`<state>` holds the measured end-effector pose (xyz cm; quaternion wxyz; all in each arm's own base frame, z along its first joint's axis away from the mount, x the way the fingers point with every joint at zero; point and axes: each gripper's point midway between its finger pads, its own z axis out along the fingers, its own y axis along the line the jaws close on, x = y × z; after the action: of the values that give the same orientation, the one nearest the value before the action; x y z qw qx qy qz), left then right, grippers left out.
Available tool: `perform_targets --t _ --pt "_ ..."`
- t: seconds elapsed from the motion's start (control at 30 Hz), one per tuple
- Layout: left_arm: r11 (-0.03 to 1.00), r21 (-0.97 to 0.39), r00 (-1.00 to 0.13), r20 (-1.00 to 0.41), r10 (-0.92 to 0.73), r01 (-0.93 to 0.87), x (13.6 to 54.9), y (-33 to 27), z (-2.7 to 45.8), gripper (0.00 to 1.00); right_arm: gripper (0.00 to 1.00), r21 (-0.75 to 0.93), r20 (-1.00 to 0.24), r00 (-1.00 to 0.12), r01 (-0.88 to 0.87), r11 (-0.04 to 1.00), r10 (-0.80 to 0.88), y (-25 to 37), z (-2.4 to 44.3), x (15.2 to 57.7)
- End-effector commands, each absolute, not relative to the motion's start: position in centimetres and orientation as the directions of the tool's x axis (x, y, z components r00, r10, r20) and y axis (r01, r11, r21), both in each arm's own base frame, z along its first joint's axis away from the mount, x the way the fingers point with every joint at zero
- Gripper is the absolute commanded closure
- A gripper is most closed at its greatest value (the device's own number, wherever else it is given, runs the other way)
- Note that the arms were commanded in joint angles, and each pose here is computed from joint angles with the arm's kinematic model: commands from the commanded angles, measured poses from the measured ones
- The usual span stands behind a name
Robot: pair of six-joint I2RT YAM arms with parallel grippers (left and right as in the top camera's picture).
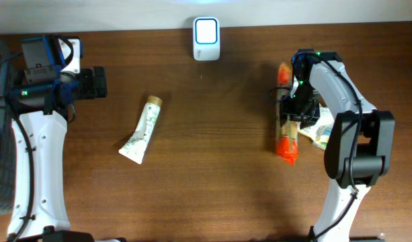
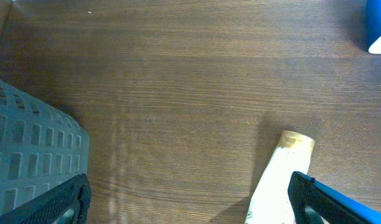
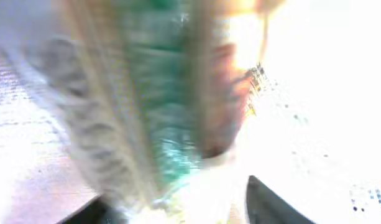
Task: Scan the item barcode
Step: 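Carry the spaghetti package right and lay it on the table, then reach the right gripper to the white bamboo-print pouch and grasp it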
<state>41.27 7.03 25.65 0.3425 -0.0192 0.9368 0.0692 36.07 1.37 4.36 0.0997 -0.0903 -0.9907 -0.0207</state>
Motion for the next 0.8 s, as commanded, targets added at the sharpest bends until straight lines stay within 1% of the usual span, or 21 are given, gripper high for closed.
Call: perform_targets --t 0.0,0.1,0.17,0.27,0.3,0.37,0.43,0.47,0.53,0.57,0.7,0.77 --pt "0.989 0.114 -0.764 -0.645 -0.001 -0.098 41.2 7.3 25.6 0.01 0.42 -0.053 0.121 -0.970 0.208 0.977 0.213 -1.3 6.8 37.2" --pt "0.989 0.114 -0.764 -0.645 -0.001 -0.097 41.3 7.3 25.6 0.01 0.42 -0.033 0.056 -0.972 0.225 0.974 0.227 -1.8 9.9 39.0" --pt "0.989 0.114 -0.764 -0.645 -0.001 -0.097 41.3 7.3 25.6 0.01 0.43 0.027 -0.009 -0.976 0.217 0.976 0.217 -0.7 12.6 40.7" --pt "0.989 0.114 -0.764 -0.645 -0.001 -0.098 41.2 7.3 25.6 0.01 0.43 0.177 -0.125 -0.980 0.131 0.975 0.155 4.0 16.5 43.4" --pt "0.989 0.114 -0.764 -0.645 -0.001 -0.098 41.2 7.3 25.6 0.01 0.43 0.207 -0.138 -0.980 0.109 0.972 0.140 5.1 16.8 43.7" --pt "0.989 0.114 -0.764 -0.645 -0.001 -0.098 41.2 7.3 25.6 0.01 0.43 0.340 -0.173 -0.982 0.012 0.940 0.075 10.3 17.5 44.5" --pt "0.989 0.114 -0.764 -0.645 -0.001 -0.097 41.3 7.3 25.6 0.01 0.43 0.436 -0.209 -0.978 -0.073 0.897 0.022 15.1 17.8 44.8" --pt "0.989 0.114 -0.764 -0.645 -0.001 -0.097 41.3 7.3 25.6 0.01 0.43 0.459 -0.219 -0.976 -0.086 0.884 0.019 16.7 17.7 45.0" --pt "0.989 0.114 -0.764 -0.645 -0.001 -0.097 41.3 7.3 25.6 0.01 0.43 0.504 -0.239 -0.971 -0.102 0.858 0.025 21.8 16.9 45.0" --pt "0.989 0.114 -0.764 -0.645 -0.001 -0.098 41.2 7.3 25.6 0.01 0.46 0.520 -0.246 -0.969 -0.108 0.847 0.028 23.8 16.5 44.8" --pt "0.989 0.114 -0.764 -0.645 -0.001 -0.097 41.3 7.3 25.6 0.01 0.47 0.584 -0.282 -0.959 -0.175 0.793 -0.005 32.5 14.1 42.7" --pt "0.989 0.114 -0.764 -0.645 -0.001 -0.097 41.3 7.3 25.6 0.01 0.47 0.603 -0.294 -0.956 -0.203 0.771 -0.023 35.7 13.0 41.4"
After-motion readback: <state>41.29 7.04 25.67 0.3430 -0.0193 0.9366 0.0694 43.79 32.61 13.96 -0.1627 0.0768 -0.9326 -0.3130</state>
